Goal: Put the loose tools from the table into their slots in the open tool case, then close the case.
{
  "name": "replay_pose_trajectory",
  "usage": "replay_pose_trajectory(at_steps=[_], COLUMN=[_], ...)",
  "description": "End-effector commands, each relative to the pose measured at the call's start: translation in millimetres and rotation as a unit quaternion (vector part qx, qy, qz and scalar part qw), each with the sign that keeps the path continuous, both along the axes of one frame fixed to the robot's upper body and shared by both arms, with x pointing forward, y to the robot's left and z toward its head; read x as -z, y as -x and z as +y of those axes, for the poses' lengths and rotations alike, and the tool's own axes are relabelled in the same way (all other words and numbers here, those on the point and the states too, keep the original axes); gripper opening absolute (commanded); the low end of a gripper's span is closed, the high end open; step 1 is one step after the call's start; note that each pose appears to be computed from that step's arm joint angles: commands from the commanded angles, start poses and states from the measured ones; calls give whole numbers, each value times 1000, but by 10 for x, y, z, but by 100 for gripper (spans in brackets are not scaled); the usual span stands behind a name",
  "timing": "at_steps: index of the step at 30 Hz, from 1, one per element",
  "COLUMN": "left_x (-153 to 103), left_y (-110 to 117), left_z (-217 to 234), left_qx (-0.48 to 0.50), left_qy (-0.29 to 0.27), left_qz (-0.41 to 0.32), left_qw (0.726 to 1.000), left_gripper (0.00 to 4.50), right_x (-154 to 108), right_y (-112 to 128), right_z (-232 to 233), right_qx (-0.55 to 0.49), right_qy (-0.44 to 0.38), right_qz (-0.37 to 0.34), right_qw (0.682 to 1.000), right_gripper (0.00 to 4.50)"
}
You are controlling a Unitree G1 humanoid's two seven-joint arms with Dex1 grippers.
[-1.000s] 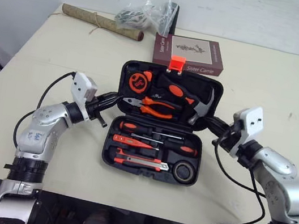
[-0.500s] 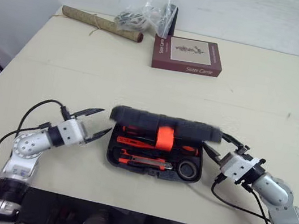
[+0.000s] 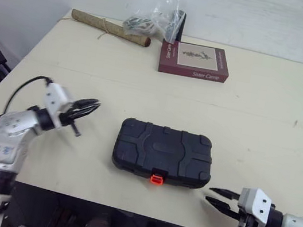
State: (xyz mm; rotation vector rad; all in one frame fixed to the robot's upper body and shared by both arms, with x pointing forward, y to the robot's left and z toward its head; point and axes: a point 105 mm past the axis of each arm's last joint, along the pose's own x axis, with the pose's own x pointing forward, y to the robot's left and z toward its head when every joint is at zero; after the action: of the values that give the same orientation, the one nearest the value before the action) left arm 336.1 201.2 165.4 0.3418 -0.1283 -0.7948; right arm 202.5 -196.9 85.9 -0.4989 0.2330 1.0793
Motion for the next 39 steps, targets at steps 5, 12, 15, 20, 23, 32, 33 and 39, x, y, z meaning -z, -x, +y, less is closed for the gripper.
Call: replay_pose_trajectory(at_steps=[5,12,15,20,23,32,33,39], left_x=[312,490,537,596,553,66,-49,-504], left_y=[-480,-282,-122,150,206,242,259,347], left_z=[-439,-674,-694,-667,-630,-266,-267,-804], left_qx=[14,142,174,192,151,62,73,210], left_qy=[-12,-59,-52,-36,2,82,101,103], left_qz=[102,131,129,150,140,72,65,46], left_qw=[995,979,975,969,979,992,990,971], left_gripper=[0,0,0,0,0,0,0,0], right_x=[141,223,241,122,26,-184,-247,-603], right_y=[-81,-488,-693,-1157,-1341,-1308,-1256,-881], right_z=[365,252,172,75,28,-185,-175,18], right_qx=[-17,56,83,94,113,180,188,163], right_qy=[-8,7,-2,10,4,-45,-66,-129], right_qz=[49,-10,-23,-66,-69,-56,-49,-52], right_qw=[999,998,996,993,991,981,979,977], right_gripper=[9,9,9,9,9,9,9,9])
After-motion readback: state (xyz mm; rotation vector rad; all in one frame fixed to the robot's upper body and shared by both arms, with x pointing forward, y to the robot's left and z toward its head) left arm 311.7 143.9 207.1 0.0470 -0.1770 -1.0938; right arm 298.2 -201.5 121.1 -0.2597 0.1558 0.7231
